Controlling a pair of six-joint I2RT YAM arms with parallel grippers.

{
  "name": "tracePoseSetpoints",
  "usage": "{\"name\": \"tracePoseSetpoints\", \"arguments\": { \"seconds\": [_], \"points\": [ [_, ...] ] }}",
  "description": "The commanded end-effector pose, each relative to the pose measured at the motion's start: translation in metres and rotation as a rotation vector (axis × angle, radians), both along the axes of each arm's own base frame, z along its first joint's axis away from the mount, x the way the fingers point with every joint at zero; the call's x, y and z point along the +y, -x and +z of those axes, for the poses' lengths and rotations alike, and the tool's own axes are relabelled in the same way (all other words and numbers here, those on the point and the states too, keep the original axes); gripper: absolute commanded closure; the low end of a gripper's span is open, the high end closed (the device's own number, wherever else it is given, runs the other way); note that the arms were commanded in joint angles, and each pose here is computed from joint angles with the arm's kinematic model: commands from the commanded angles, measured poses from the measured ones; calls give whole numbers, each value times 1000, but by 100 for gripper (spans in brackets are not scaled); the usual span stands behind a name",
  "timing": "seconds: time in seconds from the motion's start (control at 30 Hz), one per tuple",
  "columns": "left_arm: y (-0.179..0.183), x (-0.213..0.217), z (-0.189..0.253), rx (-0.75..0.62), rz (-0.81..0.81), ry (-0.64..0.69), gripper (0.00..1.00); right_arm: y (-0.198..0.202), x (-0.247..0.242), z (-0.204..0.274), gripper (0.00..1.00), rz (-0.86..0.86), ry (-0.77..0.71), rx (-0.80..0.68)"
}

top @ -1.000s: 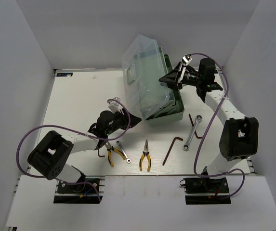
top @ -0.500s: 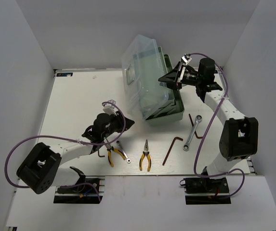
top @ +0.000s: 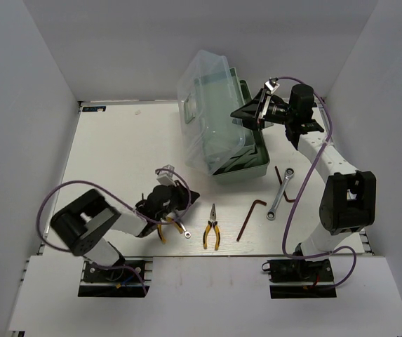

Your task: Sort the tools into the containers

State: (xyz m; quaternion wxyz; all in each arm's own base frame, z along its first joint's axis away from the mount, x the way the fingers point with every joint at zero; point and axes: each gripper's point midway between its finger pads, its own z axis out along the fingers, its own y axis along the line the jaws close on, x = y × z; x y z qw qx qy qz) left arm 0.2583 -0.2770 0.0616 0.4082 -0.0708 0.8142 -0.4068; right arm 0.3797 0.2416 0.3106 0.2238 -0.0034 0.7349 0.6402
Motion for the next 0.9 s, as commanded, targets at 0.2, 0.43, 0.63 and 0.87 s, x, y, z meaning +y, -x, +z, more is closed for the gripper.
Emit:
{"name": "tracePoseSetpoints", "arguments": {
  "seconds": [0.2, 0.43, 0.63, 0.87],
  "points": [
    [-32, -28, 42, -161, 192, 399, 100, 7, 1, 35, 48, 33, -58, -114],
    [-54, -49, 54, -211, 220, 480, 100, 11, 2, 36, 48, 46, -72, -99],
    [-63, -63, 52, -204, 212, 506, 100, 12, 3, 45, 50, 58, -85, -114],
    [-61, -63, 52, -207, 202, 512, 100, 13, 3, 61, 50, 67, -108, -141]
  ]
}}
